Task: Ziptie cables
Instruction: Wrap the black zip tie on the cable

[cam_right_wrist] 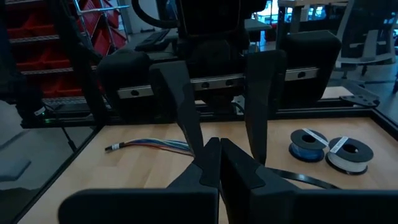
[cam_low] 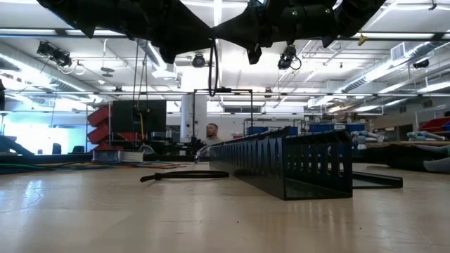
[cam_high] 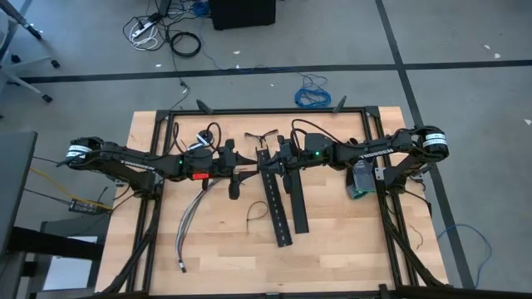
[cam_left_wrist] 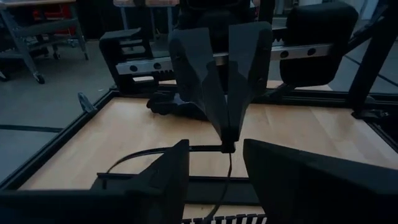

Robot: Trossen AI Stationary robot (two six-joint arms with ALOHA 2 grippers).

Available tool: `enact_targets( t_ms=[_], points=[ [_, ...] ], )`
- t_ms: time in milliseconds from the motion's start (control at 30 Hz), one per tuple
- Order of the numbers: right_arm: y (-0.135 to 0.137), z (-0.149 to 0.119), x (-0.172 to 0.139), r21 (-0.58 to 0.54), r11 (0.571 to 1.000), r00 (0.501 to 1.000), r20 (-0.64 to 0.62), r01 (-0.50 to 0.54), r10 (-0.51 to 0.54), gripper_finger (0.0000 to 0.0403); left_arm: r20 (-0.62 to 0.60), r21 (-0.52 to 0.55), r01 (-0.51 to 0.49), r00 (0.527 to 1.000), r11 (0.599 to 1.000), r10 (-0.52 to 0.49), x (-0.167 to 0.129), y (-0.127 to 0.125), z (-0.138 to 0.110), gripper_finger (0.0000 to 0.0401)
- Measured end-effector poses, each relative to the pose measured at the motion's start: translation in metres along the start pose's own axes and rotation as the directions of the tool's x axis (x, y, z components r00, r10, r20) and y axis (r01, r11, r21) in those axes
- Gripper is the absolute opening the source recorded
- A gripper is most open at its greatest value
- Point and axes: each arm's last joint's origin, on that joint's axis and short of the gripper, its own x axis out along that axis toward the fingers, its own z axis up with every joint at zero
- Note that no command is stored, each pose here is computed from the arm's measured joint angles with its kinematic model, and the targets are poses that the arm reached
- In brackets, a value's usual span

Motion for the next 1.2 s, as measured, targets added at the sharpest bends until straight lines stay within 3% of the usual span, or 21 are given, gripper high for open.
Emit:
enact_targets(
  t_ms=[200,667,1200],
  points=[
    [0.0,0.0,0.0,-0.001,1.0,1.0,0.0,0.0,0.0,0.0,0.0,-0.006,0.0,1.0,1.0,0.0,0.0,0.0,0.0,0.014],
    [-0.0003,0.0004,0.0,-0.002,1.0,1.0,0.005,0.005,-0.005,0.0,-0.001,-0.001,0.005,1.0,1.0,-0.005,0.0,-0.0002,-0.0001,0.0032],
    [0.0003,0.005,-0.0002,-0.015,1.0,0.999,0.051,-0.003,0.004,0.0,-0.018,0.003,0.011,1.0,1.0,-0.011,0.0,-0.0004,-0.0017,0.0021]
  ],
)
